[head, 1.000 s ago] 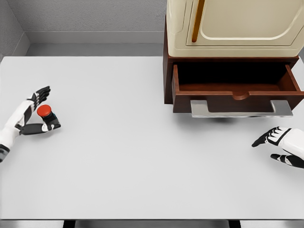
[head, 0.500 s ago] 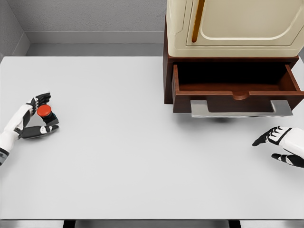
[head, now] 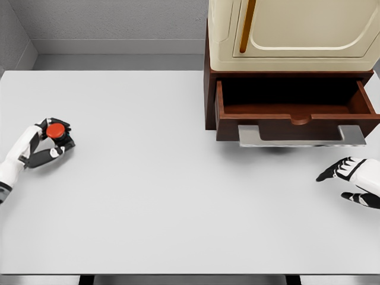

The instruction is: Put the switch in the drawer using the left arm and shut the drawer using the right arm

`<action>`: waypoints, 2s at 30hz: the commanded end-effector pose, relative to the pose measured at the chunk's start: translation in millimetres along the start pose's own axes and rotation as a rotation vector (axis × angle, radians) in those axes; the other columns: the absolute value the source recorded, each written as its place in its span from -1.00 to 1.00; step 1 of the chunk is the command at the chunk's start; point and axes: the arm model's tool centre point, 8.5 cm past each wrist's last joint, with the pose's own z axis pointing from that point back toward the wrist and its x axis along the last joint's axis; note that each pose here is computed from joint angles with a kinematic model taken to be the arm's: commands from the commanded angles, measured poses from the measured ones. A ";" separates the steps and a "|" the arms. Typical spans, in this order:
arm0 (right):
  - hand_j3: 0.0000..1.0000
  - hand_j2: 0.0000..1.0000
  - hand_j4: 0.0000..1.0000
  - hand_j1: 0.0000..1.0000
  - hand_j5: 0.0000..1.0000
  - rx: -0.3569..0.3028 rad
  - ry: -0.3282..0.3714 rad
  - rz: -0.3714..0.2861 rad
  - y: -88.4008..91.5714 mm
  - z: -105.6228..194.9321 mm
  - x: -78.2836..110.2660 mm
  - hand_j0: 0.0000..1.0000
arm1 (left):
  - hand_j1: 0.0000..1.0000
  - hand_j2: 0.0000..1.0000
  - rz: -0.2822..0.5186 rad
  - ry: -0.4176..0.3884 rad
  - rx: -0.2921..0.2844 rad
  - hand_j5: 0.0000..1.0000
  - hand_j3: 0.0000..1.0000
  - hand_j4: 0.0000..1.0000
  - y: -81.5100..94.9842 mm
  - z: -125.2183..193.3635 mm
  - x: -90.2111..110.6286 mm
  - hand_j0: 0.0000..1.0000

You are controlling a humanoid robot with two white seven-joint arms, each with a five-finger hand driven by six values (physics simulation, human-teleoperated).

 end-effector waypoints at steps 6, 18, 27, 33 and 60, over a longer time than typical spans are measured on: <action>0.46 0.46 0.46 0.46 0.46 0.009 0.000 0.006 -3.4 1.2 -1.0 0.46 | -0.28 -0.28 -0.031 -0.079 -0.047 -0.28 -0.28 -0.28 -11.0 -16.3 28.2 -0.28; 0.46 0.46 0.46 0.46 0.46 0.020 0.004 0.018 -6.7 2.5 -2.9 0.46 | -0.27 -0.27 -0.033 -0.243 -0.165 -0.27 -0.27 -0.27 -54.9 -69.6 79.1 -0.27; 0.47 0.47 0.47 0.47 0.47 0.020 0.013 0.019 -6.7 3.9 -5.5 0.47 | -0.27 -0.27 -0.025 -0.340 -0.174 -0.27 -0.27 -0.27 -85.3 -92.6 110.8 -0.27; 0.47 0.47 0.47 0.47 0.47 0.020 0.013 0.019 -6.7 3.9 -5.5 0.47 | -0.27 -0.27 -0.034 -0.407 -0.195 -0.27 -0.27 -0.27 -102.0 -101.4 134.5 -0.27; 0.49 0.49 0.49 0.49 0.49 0.028 0.005 0.027 -9.2 3.2 -4.0 0.49 | -0.28 -0.28 -0.567 -0.654 -0.166 -0.28 -0.28 -0.28 -162.7 -140.6 279.0 -0.28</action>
